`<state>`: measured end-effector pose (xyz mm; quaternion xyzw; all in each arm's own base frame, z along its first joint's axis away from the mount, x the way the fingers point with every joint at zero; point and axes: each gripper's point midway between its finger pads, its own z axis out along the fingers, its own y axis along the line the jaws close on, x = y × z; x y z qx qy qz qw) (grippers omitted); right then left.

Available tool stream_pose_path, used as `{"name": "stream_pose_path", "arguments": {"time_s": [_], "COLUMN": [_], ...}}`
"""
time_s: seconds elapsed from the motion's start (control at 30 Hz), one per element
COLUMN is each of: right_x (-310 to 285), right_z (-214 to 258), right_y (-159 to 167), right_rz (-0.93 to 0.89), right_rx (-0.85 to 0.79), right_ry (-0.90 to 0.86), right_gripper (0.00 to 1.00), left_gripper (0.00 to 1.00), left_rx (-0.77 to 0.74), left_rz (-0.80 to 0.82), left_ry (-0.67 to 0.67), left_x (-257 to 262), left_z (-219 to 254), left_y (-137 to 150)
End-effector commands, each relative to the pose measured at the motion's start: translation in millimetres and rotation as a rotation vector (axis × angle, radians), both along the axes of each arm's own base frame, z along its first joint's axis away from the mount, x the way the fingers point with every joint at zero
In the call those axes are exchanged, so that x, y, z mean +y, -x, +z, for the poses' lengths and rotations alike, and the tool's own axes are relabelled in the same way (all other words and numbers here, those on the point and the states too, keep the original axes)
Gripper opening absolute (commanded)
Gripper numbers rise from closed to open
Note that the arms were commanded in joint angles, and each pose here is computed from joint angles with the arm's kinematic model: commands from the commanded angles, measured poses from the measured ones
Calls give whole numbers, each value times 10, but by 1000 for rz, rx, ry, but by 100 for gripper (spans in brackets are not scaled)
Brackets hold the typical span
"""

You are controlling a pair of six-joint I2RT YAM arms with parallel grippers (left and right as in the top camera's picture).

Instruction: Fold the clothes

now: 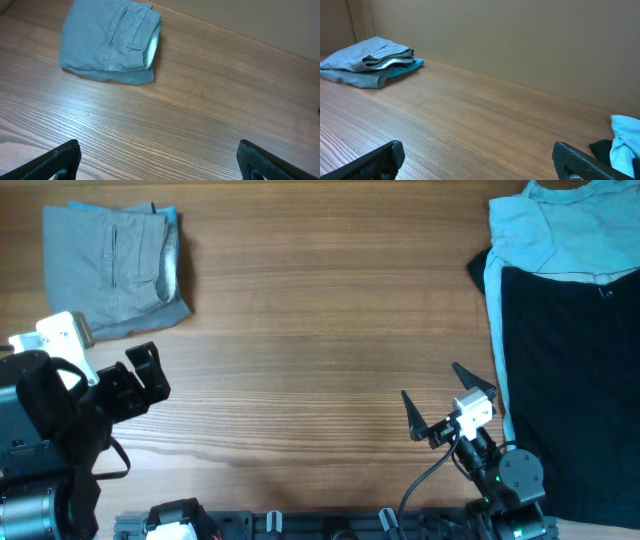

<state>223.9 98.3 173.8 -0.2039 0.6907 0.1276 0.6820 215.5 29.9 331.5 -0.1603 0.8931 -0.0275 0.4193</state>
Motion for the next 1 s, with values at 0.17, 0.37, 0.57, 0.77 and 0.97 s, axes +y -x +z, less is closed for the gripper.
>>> {"name": "stream_pose_path", "arguments": {"time_s": [0.17, 0.37, 0.57, 0.77, 0.97], "right_x": [12, 10, 12, -24, 1], "right_z": [35, 35, 185, 962, 1120], "right_y": [14, 13, 16, 172, 147], "right_rz": [12, 11, 13, 15, 24], "right_rx": [-11, -16, -75, -388, -400], "right_ry": [-15, -6, -24, -93, -46], "right_gripper": [100, 100, 100, 100, 100], "left_gripper": [100, 100, 100, 100, 100], "left_rx": [1, 1, 1, 1, 1], "left_rz": [9, 9, 9, 9, 9], "left_ry": [-2, -1, -1, -1, -1], "left_x": [7, 7, 7, 7, 7], "left_z": [-9, -9, -9, -9, -9], "left_y": [-1, -1, -1, -1, -1]}}
